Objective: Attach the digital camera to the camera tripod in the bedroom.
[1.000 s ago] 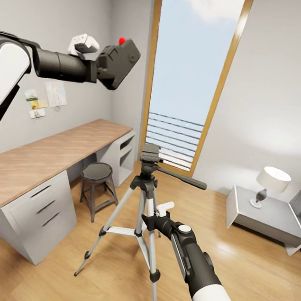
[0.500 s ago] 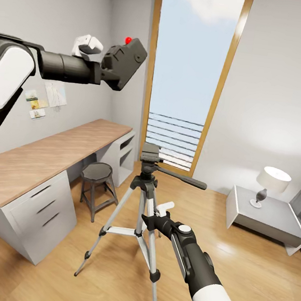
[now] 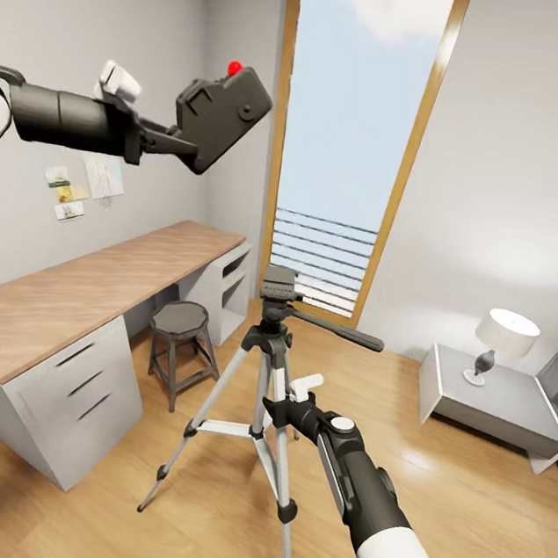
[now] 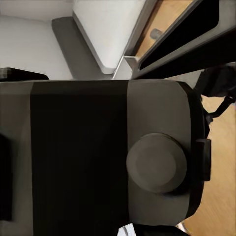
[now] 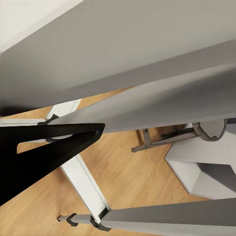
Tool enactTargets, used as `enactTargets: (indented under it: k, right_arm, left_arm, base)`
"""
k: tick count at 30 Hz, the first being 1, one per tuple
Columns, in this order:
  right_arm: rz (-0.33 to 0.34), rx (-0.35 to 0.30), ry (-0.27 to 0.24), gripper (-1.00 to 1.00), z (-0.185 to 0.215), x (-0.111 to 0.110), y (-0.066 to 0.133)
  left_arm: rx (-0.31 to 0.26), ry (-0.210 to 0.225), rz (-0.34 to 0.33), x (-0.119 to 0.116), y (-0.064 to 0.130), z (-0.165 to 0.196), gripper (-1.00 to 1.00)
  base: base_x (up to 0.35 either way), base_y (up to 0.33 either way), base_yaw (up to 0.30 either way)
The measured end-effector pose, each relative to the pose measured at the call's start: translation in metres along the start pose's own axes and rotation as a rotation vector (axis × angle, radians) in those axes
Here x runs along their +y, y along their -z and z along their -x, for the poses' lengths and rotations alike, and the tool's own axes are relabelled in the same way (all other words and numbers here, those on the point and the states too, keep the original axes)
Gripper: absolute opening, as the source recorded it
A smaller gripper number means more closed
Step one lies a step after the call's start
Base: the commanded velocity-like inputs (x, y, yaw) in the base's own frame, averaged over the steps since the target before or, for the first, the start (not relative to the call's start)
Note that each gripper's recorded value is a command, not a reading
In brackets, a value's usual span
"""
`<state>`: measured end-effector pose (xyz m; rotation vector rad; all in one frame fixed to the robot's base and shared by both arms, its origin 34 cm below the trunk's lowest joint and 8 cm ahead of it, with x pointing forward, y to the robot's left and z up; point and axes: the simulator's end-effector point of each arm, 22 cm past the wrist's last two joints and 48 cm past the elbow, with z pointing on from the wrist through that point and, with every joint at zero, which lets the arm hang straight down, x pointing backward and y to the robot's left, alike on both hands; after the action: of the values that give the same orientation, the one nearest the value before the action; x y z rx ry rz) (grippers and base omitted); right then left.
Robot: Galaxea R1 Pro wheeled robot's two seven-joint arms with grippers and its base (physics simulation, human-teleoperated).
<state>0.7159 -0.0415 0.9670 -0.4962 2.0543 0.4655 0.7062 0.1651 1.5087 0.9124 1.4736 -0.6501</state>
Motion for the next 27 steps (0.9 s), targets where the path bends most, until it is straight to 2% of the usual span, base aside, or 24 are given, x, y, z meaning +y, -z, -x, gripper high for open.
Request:
enactTargets:
  k: [3, 7, 13, 22, 25, 27]
  right_arm:
    - [0.000, 0.000, 0.000, -1.00, 0.000, 0.000, 0.000]
    - [-0.001, 0.000, 0.000, -1.00, 0.000, 0.000, 0.000]
    - [-0.001, 0.000, -0.001, -1.00, 0.000, 0.000, 0.000]
    - [0.000, -0.001, -0.002, -1.00, 0.000, 0.000, 0.000]
    - [-0.001, -0.001, -0.002, -1.00, 0.000, -0.001, 0.000]
    - [-0.001, 0.000, -0.002, -1.00, 0.000, -0.001, 0.000]
  left_arm:
    - [-0.029, -0.041, 0.013, 0.002, 0.002, 0.007, -1.00]
    - [-0.057, -0.068, 0.023, 0.005, 0.002, 0.013, -1.00]
    - [-0.133, -0.140, 0.052, 0.016, 0.003, 0.027, -1.00]
    - [-0.154, -0.148, 0.055, 0.023, -0.001, 0.026, -1.00]
    - [-0.138, -0.135, -0.020, 0.012, -0.001, 0.018, -1.00]
    - [-0.115, -0.108, -0.086, 0.008, 0.000, 0.006, -1.00]
  base:
    - [0.000, 0.000, 0.000]
    - [0.000, 0.000, 0.000]
    - [0.000, 0.000, 0.000]
    - [0.000, 0.000, 0.000]
    - [0.000, 0.000, 0.000]
    - [0.000, 0.000, 0.000]
